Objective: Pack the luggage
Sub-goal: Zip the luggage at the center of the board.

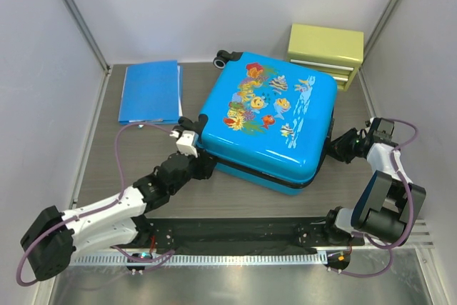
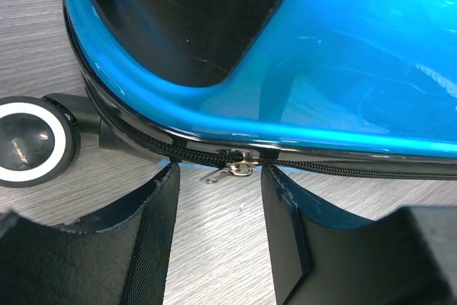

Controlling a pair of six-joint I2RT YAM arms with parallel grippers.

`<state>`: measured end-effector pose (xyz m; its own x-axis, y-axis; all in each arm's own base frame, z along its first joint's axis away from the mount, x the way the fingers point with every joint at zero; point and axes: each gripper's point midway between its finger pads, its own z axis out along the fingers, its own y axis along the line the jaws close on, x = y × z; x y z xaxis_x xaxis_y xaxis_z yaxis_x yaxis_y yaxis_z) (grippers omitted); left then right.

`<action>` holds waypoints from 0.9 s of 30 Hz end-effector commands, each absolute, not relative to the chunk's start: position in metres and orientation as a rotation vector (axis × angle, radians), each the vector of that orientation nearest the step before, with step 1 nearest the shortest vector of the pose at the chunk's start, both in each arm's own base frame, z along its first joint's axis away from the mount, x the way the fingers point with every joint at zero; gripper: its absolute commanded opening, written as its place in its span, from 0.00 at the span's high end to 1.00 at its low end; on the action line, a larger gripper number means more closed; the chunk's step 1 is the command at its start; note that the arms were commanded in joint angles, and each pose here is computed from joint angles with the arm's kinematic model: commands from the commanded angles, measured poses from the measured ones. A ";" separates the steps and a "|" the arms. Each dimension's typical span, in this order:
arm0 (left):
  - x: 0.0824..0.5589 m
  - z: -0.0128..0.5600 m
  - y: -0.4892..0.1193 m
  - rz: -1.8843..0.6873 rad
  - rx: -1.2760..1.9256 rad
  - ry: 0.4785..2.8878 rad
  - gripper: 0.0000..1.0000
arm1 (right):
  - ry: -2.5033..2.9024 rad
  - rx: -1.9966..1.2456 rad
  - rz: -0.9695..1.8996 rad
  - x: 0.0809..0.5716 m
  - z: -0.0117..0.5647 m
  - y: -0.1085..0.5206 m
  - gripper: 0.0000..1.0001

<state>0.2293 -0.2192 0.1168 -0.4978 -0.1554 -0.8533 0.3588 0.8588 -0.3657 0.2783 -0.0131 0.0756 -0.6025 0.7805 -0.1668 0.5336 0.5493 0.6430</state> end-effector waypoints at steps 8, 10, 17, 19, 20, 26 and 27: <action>0.259 0.131 -0.210 -0.502 0.039 1.915 0.56 | 2.457 1.171 0.653 0.254 0.058 -0.014 0.99; 0.262 0.137 -0.204 -0.479 0.017 1.894 0.62 | 2.458 1.169 0.652 0.253 0.058 -0.014 0.99; 0.264 0.152 -0.199 -0.477 -0.004 1.842 0.92 | 2.470 1.165 0.646 0.249 0.055 -0.013 0.99; 0.264 0.156 -0.200 -0.492 -0.005 1.832 0.97 | 2.470 1.163 0.648 0.249 0.055 -0.012 0.99; 0.264 0.157 -0.200 -0.493 -0.003 1.831 1.00 | 2.471 1.164 0.645 0.249 0.055 -0.013 0.99; 0.262 0.165 -0.178 -0.439 -0.082 1.797 1.00 | 2.477 1.164 0.634 0.247 0.053 -0.014 0.99; 0.262 0.165 -0.175 -0.427 -0.091 1.790 1.00 | 2.478 1.165 0.628 0.247 0.053 -0.014 0.99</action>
